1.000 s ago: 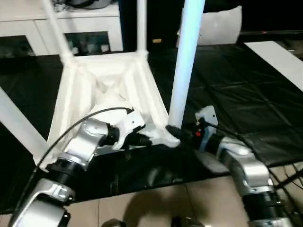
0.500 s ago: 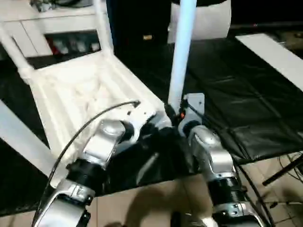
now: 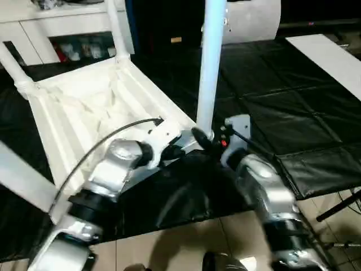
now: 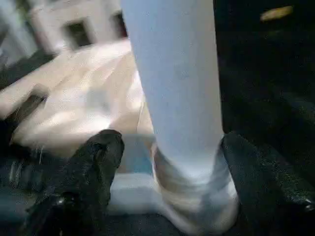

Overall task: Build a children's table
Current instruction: Rotate leg to tighten

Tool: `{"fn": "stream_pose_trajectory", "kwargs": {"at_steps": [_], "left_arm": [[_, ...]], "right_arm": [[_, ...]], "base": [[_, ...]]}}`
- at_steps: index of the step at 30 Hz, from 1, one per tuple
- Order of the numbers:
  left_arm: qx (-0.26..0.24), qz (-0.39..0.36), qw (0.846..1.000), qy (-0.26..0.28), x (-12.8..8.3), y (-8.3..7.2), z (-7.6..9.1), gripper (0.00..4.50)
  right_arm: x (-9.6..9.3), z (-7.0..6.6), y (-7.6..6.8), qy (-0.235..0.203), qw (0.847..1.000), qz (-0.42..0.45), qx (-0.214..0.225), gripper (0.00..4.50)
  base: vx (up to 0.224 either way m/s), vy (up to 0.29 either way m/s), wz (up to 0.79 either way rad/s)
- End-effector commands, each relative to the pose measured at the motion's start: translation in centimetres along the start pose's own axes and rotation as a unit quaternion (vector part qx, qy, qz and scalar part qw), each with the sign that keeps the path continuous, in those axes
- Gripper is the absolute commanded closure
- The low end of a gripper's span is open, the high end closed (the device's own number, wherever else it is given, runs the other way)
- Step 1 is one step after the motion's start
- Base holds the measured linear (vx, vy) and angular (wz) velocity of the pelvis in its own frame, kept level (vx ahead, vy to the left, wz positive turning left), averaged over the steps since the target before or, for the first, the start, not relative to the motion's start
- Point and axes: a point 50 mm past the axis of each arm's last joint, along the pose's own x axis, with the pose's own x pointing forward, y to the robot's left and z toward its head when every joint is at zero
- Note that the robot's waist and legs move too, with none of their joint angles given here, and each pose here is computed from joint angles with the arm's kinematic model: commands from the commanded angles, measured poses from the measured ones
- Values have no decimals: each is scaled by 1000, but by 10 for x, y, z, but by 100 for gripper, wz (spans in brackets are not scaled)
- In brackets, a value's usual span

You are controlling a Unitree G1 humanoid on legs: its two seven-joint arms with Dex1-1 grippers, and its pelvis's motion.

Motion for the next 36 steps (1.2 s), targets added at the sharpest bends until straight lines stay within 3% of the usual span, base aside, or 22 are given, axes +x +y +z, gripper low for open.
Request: {"fn": "stream_pose_trajectory", "kwargs": {"at_steps": [1, 5, 10, 14, 15, 20, 21, 26, 29, 36], "left_arm": [[60, -61, 996, -12, -3, -7, 5, 450], [86, -123, 989, -5, -11, -9, -3, 450], [89, -180, 980, -16, -15, -13, -4, 450], [94, -259, 961, -24, -14, -17, -5, 450], [94, -269, 958, -26, -13, -18, -4, 450], [117, -323, 939, -13, -10, -21, -3, 450], [120, -329, 937, -11, -9, -22, -2, 450], [124, -333, 935, -11, -9, -21, -2, 450], [129, -335, 933, -6, -9, -16, -2, 450], [135, -332, 933, 0, -10, -12, -2, 450]], "right_arm": [[-5, 8, 4, -10, 998, 57, -6, 55], [-19, 11, -2, 11, 993, 113, -21, 12], [-29, 12, -5, 39, 984, 170, -41, 4], [-39, 17, -2, 71, 956, 280, -46, 4], [-41, 17, -1, 77, 951, 296, -45, 31], [-41, 18, 0, 112, 928, 352, -49, 50], [-40, 18, 0, 116, 925, 358, -51, 75], [-39, 19, -1, 125, 918, 372, -58, 105], [-37, 20, -1, 144, 904, 396, -72, 128], [-36, 19, -1, 164, 889, 420, -83, 207]], "base": [[0, 0, 0], [0, 0, 0], [0, 0, 0], [0, 0, 0], [0, 0, 0], [0, 0, 0], [0, 0, 0], [0, 0, 0], [0, 0, 0], [0, 0, 0]]}}
